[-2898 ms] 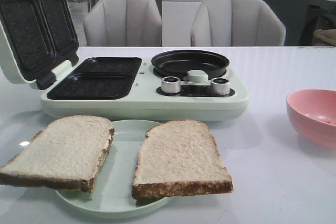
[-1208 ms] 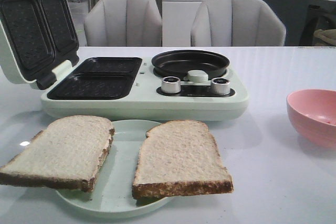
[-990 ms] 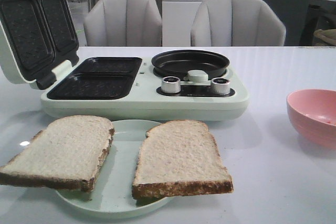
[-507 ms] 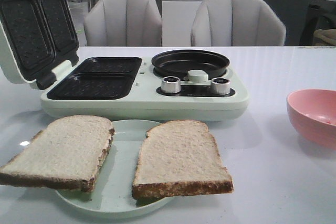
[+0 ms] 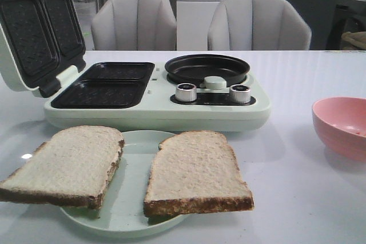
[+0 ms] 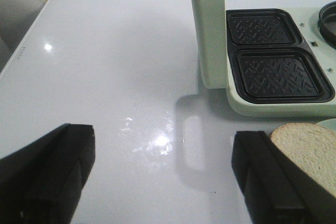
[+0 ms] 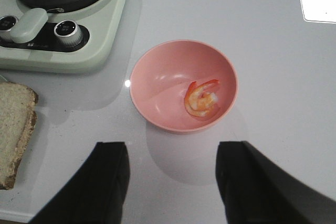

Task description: Make breakfast with bread and shrimp

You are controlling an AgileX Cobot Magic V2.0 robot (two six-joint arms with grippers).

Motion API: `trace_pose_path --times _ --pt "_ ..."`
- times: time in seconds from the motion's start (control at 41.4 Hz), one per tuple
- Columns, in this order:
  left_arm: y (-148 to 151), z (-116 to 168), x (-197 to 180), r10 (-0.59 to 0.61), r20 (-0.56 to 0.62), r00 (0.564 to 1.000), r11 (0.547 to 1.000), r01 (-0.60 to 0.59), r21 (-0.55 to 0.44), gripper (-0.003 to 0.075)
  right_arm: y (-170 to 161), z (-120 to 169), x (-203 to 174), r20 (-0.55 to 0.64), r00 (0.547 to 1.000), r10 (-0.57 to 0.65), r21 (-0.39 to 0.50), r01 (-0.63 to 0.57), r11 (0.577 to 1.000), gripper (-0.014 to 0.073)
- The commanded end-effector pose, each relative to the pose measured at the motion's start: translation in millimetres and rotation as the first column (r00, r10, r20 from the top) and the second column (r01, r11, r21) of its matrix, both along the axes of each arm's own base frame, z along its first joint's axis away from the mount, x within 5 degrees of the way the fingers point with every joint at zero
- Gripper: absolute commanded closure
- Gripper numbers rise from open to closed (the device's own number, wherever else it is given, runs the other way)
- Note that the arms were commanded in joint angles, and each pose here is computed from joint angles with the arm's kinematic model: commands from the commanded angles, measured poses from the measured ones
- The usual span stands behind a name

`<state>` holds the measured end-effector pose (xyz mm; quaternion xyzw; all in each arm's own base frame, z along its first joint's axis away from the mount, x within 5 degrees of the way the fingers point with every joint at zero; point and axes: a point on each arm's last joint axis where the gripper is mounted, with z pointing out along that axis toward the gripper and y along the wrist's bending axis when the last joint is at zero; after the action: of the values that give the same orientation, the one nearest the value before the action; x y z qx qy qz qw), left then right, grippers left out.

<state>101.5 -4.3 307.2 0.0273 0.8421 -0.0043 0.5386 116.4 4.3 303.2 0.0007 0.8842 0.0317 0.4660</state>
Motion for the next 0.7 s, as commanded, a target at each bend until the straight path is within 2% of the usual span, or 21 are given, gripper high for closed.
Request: trace_pose_path --times 0.0,0.097,0.242,0.314,0.411,0.483,0.58,0.652,0.676 --pt "-6.9 13.6 7.8 -0.087 0.085 0.993 0.995 0.083 0.053 0.0118 -0.8 12.4 5.0 0.086 0.996 -0.008 -0.001 0.009 1.000 0.0095" --pt "-18.5 10.9 10.9 -0.230 0.060 0.971 0.963 0.218 0.159 0.0122 -0.8 12.4 5.0 0.086 0.996 -0.008 -0.001 0.009 1.000 0.0095" --pt "-41.2 2.1 15.4 -0.447 -0.020 0.894 0.843 0.429 0.326 0.0140 -0.8 12.4 5.0 0.086 0.996 -0.008 -0.001 0.009 1.000 0.0095" --pt "-52.6 -9.2 16.6 -0.532 -0.087 0.842 0.753 0.517 0.406 0.0153 -0.8 12.4 5.0 0.086 0.996 -0.008 -0.001 0.009 1.000 0.0095" --pt "-69.8 -32.4 13.8 -0.640 -0.190 0.745 0.594 0.636 0.493 0.0160 -0.8 12.4 5.0 0.086 0.996 -0.008 -0.001 0.009 1.000 0.0095" --pt "-80.5 -46.0 12.5 -0.683 -0.242 0.689 0.497 0.682 0.537 0.0160 -0.8 12.4 5.0 0.086 0.996 -0.008 -0.001 0.009 1.000 0.0095" --pt "-94.0 -60.1 10.3 -0.708 -0.303 0.638 0.410 0.721 0.559 0.0160 -0.8 12.4 5.0 0.086 0.996 -0.008 -0.001 0.009 1.000 0.0095" --pt "-102.1 -69.0 11.0 -0.704 -0.348 0.619 0.349 0.728 0.590 0.0160 -0.8 12.4 5.0 0.086 0.996 -0.008 -0.001 0.009 1.000 0.0095" --pt "-105.1 -72.1 11.7 -0.694 -0.358 0.625 0.346 0.726 0.594 0.0160 -0.8 12.4 5.0 0.086 0.996 -0.008 -0.001 0.009 1.000 0.0095"
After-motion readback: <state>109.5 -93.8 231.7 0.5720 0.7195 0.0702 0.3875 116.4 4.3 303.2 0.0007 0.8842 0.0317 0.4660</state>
